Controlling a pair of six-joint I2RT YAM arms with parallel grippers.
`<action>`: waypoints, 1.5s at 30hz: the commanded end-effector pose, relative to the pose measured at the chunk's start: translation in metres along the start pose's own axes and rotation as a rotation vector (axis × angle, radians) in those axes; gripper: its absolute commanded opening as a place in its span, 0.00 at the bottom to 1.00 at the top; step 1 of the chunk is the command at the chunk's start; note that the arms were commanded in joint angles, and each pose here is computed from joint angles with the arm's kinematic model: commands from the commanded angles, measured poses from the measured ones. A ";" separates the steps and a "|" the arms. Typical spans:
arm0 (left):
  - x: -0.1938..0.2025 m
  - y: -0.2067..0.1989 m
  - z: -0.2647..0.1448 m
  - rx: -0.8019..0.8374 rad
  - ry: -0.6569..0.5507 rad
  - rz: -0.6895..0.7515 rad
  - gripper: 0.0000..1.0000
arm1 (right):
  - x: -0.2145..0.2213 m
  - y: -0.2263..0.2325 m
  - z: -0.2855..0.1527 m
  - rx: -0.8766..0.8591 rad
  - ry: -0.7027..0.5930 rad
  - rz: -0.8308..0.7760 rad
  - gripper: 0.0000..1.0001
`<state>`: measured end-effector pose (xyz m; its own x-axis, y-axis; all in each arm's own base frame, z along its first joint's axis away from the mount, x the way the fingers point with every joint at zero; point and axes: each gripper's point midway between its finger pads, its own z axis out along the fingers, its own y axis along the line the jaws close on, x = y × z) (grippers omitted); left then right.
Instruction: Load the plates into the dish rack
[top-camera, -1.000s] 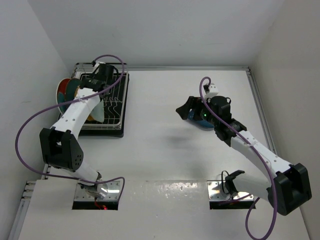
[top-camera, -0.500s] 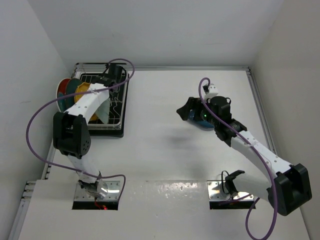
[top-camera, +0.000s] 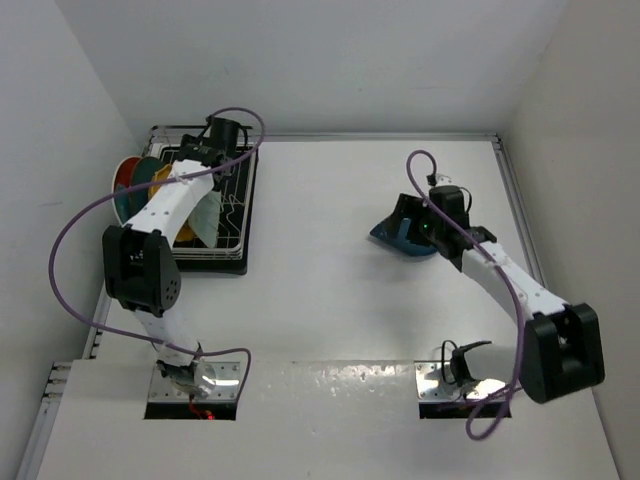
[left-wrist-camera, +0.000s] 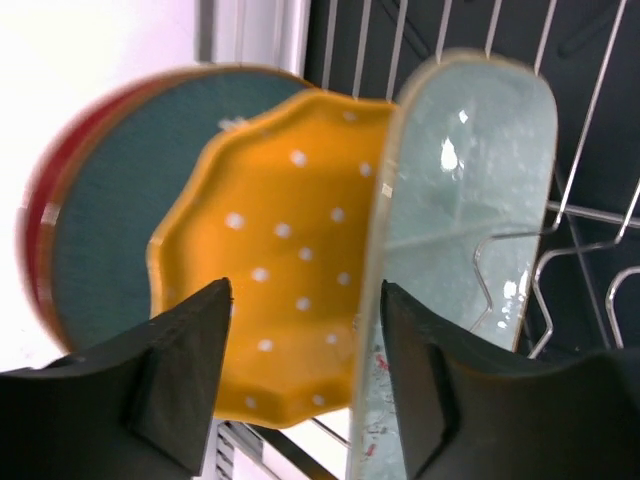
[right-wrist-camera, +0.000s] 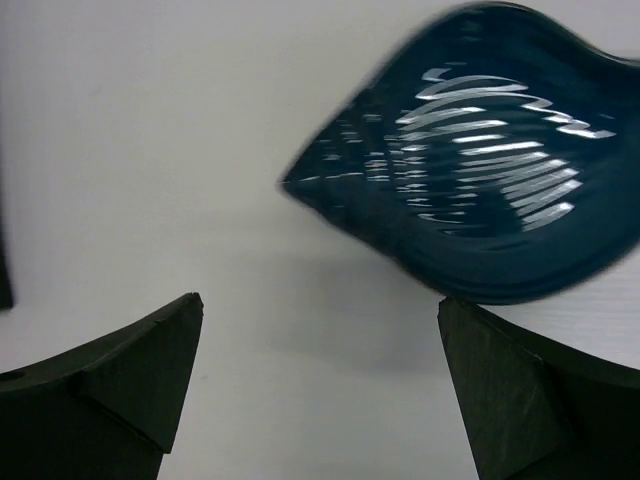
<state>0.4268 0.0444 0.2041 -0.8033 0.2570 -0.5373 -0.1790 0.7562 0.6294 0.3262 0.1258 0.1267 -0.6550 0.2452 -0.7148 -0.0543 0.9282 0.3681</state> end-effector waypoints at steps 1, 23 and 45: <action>-0.029 0.041 -0.027 -0.048 -0.093 -0.085 0.69 | 0.012 -0.063 0.009 0.249 0.119 0.135 1.00; -0.020 -0.015 -0.118 0.458 -0.325 0.078 0.84 | 0.059 -0.166 0.083 0.448 0.278 0.444 0.18; -0.005 -0.140 -0.210 1.267 -0.345 0.242 1.00 | -0.024 0.146 -0.012 -0.773 0.010 -0.088 0.00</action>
<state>0.3400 -0.1666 0.2169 -0.5465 0.5019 -0.6704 0.7063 0.7064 -0.0469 0.3277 0.2123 0.1189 -0.7617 0.1806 -0.6223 -0.3563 0.6854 0.6351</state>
